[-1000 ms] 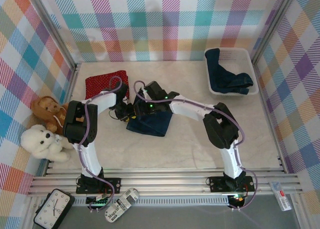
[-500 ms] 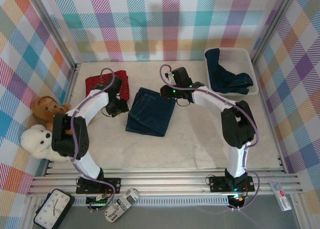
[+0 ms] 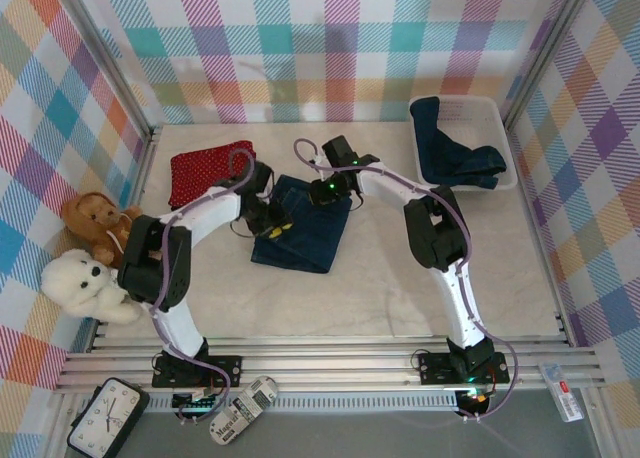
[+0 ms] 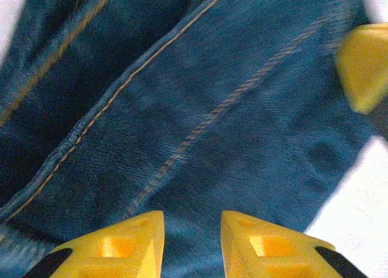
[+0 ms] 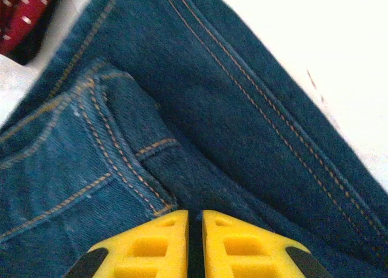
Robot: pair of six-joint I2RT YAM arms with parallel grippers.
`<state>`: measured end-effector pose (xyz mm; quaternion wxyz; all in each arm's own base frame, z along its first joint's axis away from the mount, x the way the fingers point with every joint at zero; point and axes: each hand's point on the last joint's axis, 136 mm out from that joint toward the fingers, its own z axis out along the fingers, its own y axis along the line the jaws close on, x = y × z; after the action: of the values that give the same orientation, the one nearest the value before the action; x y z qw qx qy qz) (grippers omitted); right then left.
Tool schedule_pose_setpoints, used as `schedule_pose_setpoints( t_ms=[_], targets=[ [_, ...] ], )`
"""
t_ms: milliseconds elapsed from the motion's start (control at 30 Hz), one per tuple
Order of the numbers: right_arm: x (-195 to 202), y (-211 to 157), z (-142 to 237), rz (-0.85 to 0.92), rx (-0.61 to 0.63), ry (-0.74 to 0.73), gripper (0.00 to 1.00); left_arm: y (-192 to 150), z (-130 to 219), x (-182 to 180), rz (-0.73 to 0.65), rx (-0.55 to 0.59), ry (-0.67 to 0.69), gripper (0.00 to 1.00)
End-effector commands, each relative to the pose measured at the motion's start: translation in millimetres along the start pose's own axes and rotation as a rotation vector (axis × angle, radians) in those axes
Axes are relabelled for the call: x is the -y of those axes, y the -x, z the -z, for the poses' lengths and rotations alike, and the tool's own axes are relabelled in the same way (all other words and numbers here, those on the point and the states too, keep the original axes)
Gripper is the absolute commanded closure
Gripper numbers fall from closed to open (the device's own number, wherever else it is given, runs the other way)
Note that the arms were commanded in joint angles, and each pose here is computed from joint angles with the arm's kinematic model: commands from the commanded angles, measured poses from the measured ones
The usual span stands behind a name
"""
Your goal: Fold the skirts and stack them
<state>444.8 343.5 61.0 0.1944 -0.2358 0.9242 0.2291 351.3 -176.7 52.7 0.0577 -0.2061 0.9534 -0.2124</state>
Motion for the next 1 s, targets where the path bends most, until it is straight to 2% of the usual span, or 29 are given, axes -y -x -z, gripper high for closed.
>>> schedule_pose_setpoints(
  t_ms=[0,100,233,367,433,500,533,600,700,833,967],
  targets=[
    [8,-25,-4,-0.057,-0.102,-0.037,0.84,-21,-31,-57,0.174,-0.066,0.109,0.73],
    [9,-49,-7,-0.11,-0.206,-0.027,0.83,-33,-37,-81,0.187,-0.089,0.153,0.73],
    [15,-82,-1,-0.237,-0.285,-0.071,0.86,-30,-38,-86,0.107,-0.093,0.192,0.73],
    [-3,-123,15,-0.452,-0.321,-0.002,0.88,-13,-35,-62,-0.068,-0.111,0.173,0.69],
    [-46,-134,32,-0.578,-0.293,0.174,0.86,-3,-35,-40,-0.17,-0.122,0.144,0.69],
    [-70,-129,50,-0.627,-0.211,0.243,0.8,4,-30,-16,-0.248,-0.134,0.107,0.69],
    [-71,-124,59,-0.633,-0.167,0.235,0.76,8,-24,-4,-0.277,-0.121,0.082,0.68],
    [-59,-111,80,-0.625,-0.058,0.156,0.67,18,-3,20,-0.322,-0.051,0.013,0.59],
    [-27,-101,98,-0.554,0.058,0.001,0.57,22,21,33,-0.334,0.013,-0.025,0.48],
    [2,-93,89,-0.487,0.07,-0.039,0.52,16,25,22,-0.275,0.017,0.005,0.47],
    [-6,-76,71,-0.301,0.054,0.029,0.52,14,22,6,-0.214,0.04,0.051,0.47]
  ],
)
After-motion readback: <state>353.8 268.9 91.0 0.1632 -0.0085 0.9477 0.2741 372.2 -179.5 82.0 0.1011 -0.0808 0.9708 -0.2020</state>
